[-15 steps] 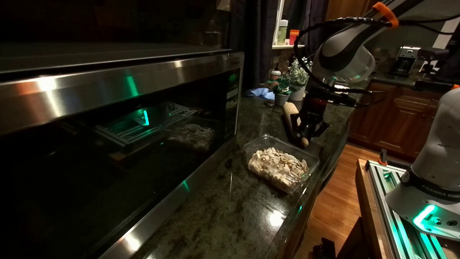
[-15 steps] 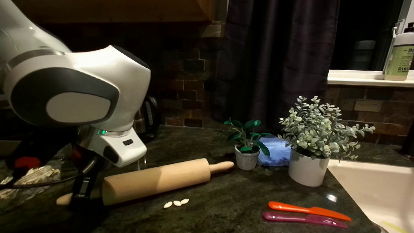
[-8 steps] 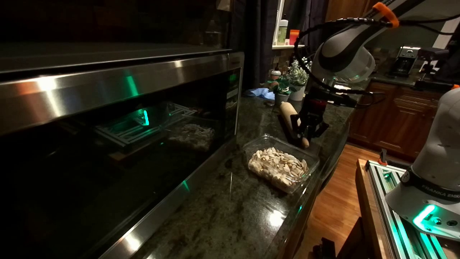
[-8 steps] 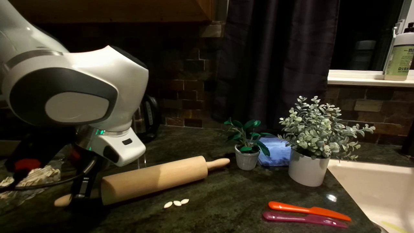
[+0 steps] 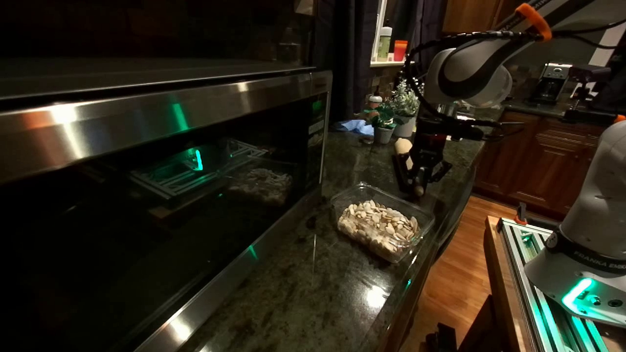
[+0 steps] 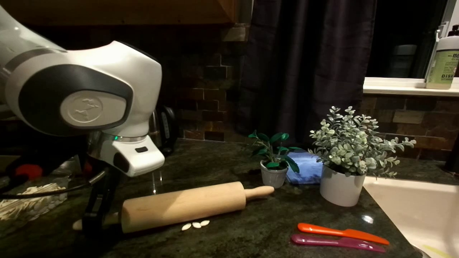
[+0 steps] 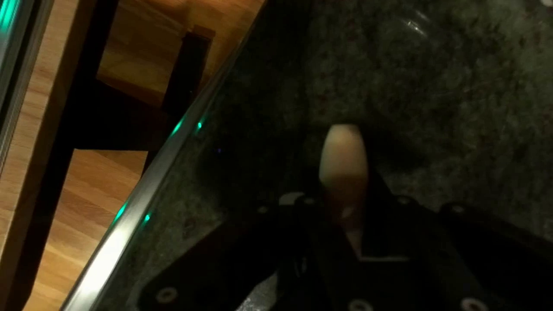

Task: Pick up three white objects from the clear container and put them on the countertop then use the rolling pin to roll over them.

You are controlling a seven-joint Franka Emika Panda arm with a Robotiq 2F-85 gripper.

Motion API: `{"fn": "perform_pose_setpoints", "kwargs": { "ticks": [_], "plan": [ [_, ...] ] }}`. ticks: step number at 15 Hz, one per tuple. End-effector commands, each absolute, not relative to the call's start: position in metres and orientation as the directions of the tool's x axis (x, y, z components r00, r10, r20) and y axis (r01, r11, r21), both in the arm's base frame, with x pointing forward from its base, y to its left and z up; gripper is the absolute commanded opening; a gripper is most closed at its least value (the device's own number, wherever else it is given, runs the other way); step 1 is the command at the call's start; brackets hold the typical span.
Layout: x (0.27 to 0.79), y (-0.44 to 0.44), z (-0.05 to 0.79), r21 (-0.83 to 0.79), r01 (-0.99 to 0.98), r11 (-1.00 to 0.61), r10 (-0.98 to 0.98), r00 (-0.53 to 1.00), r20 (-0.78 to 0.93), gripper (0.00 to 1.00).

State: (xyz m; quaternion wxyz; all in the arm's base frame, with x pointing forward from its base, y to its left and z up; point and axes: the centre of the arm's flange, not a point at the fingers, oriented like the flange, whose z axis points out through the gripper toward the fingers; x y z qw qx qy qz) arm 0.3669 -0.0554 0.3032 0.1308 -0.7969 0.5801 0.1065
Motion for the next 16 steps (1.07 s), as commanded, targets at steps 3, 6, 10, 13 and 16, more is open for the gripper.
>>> {"fn": "perform_pose_setpoints", "kwargs": {
  "ticks": [3,6,10,13,16],
  "plan": [
    [0.344,-0.058,0.302,-0.016,-0.984,-0.18,-0.948,0.178,-0.264,0.07],
    [0.343,-0.058,0.303,0.01,-0.991,-0.135,-0.962,0.128,-0.243,0.07],
    [0.344,-0.057,0.299,0.013,-0.997,-0.08,-0.964,0.074,-0.257,0.07],
    [0.351,-0.058,0.295,-0.002,-0.995,-0.097,-0.961,0.094,-0.26,0.07],
    [0.355,-0.054,0.294,-0.036,-0.989,-0.144,-0.952,0.149,-0.267,0.07]
  ]
}}
